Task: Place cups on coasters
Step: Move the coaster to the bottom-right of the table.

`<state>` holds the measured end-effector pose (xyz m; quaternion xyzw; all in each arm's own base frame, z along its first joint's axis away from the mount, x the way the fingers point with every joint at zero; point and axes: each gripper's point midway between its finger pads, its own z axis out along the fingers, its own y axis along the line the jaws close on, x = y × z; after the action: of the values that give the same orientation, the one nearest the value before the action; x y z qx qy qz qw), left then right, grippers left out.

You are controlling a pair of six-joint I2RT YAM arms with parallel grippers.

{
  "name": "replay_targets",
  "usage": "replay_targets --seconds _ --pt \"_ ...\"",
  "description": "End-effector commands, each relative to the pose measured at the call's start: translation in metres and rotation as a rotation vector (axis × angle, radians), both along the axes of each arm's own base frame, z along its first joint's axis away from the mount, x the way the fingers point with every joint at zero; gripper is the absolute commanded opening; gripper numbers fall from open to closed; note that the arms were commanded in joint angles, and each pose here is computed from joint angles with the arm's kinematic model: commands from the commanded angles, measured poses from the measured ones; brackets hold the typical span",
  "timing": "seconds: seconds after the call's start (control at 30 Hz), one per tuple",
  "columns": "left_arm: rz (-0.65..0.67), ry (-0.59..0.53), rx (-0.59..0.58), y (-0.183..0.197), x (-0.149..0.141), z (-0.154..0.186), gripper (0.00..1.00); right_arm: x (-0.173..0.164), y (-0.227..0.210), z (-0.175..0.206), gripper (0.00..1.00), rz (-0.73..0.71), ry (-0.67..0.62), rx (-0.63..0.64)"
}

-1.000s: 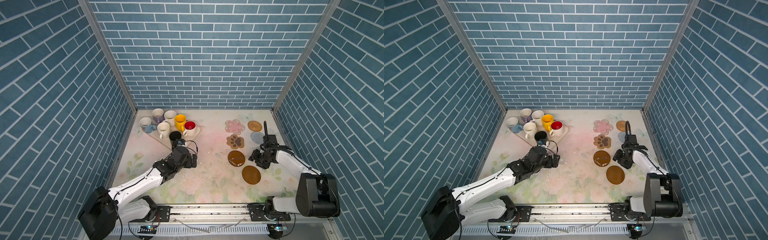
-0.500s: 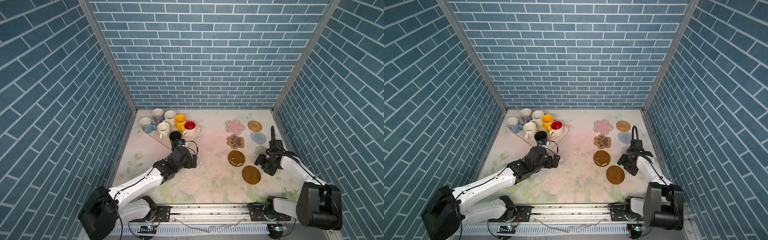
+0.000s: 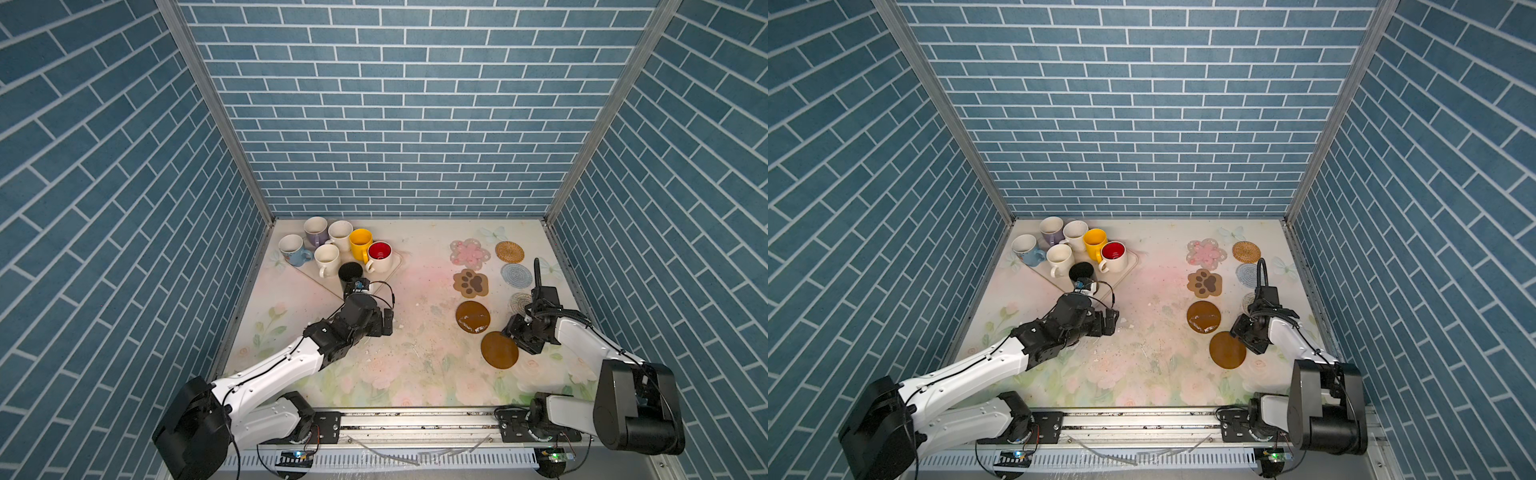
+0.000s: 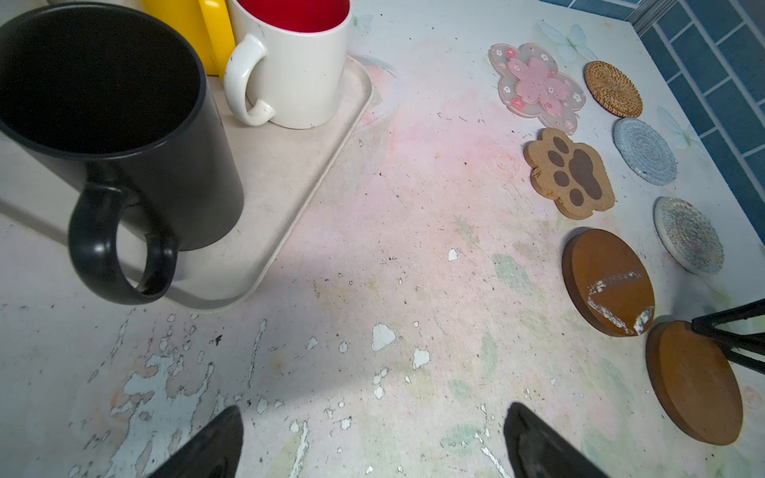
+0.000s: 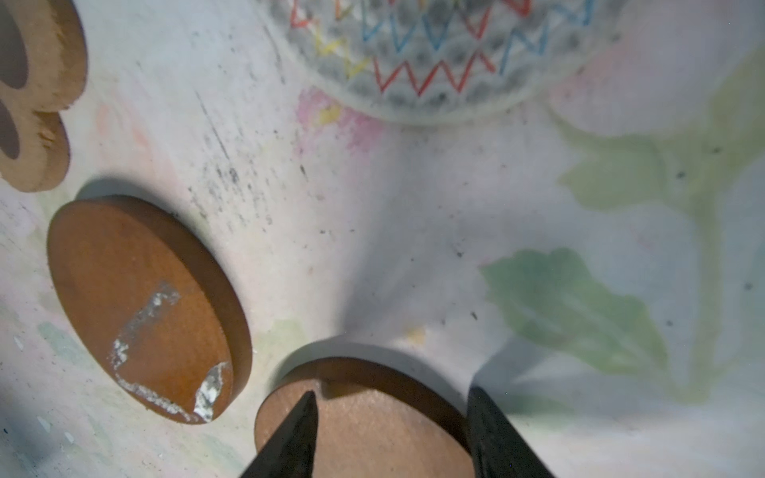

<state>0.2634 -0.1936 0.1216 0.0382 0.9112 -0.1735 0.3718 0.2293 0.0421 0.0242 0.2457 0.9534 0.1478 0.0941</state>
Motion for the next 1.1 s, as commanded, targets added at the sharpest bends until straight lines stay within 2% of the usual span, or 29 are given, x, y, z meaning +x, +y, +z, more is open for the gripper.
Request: replay_targets --seconds 0.0,0.17,0.77,1.07 --pt "0.016 0.008 0.011 0.007 -0.003 -0.003 0.99 -0.025 0.011 -0.011 0.57 0.031 0.071 0.02" --pt "0.019 0.004 0.01 0.007 -0.002 -0.002 0.99 -0.03 0.02 -0.012 0.54 0.062 0.077 0.021" --pt "0.017 0.012 0.015 0.004 0.0 -0.005 0.99 -0.036 0.06 -0.015 0.54 0.185 0.086 -0.009" --pt "0.016 0.01 0.02 0.005 -0.001 -0.004 0.99 -0.028 0.051 0.006 0.57 0.182 0.036 -0.082"
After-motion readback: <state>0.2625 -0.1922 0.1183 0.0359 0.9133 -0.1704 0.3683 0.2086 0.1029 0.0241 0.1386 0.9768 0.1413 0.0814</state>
